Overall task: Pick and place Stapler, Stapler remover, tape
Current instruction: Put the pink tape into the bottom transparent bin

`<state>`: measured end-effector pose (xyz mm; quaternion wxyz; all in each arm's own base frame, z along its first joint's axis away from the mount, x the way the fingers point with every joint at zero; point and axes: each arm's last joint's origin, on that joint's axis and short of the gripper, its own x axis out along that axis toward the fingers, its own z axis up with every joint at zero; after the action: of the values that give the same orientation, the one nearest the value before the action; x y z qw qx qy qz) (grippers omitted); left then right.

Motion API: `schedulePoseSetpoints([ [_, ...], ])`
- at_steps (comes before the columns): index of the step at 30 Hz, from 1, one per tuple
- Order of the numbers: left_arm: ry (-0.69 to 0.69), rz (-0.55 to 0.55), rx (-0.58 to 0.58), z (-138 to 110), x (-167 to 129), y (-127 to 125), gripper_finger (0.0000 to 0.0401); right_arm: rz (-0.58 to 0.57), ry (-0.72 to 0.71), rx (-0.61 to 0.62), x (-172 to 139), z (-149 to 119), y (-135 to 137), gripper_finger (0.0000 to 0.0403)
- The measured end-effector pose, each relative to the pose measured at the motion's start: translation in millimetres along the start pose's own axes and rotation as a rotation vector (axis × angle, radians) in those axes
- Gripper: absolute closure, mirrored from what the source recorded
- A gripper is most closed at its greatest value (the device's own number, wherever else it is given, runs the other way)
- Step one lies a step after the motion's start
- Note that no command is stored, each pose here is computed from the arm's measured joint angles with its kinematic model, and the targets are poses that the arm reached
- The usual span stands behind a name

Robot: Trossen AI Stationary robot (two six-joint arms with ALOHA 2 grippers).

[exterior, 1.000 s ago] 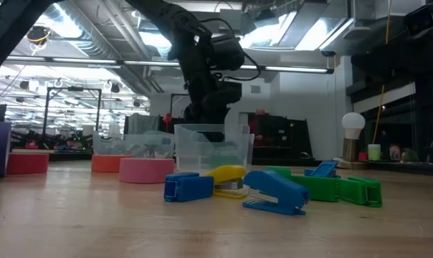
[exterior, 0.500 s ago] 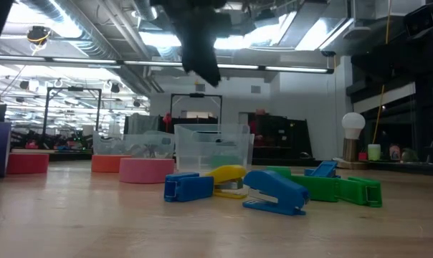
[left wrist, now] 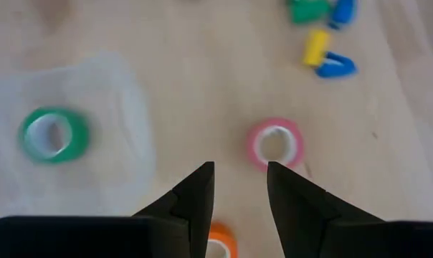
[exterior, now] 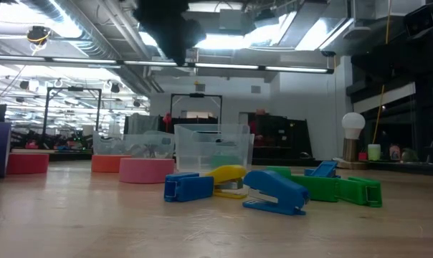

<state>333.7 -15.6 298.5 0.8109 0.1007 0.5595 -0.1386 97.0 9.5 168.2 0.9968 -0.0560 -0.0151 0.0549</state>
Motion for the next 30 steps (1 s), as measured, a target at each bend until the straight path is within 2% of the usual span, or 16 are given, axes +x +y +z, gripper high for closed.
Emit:
schedulePoseSetpoints([
  [5,0.048,-0.027,0.185,-2,16,-28,0.0276,0.0,0.0,0.0,0,0,0,0.0178],
  [8,0.078,-0.039,0.243,-7,27,-37,0.0276,0.0,0.0,0.0,0,0,0,0.0178],
  [14,0.1,-0.048,0.234,-15,44,-44,0.0276,0.0,0.0,0.0,0,0,0,0.0178],
  [20,0.096,-0.05,0.244,-16,49,-47,0.0276,0.0,0.0,0.0,0,0,0,0.0178],
  [27,0.025,-0.029,0.249,-9,50,-46,0.0276,0.0,0.0,0.0,0,0,0,0.0178],
  [30,0.0,-0.024,0.29,-7,50,-48,0.0276,0.0,0.0,0.0,0,0,0,0.0178],
])
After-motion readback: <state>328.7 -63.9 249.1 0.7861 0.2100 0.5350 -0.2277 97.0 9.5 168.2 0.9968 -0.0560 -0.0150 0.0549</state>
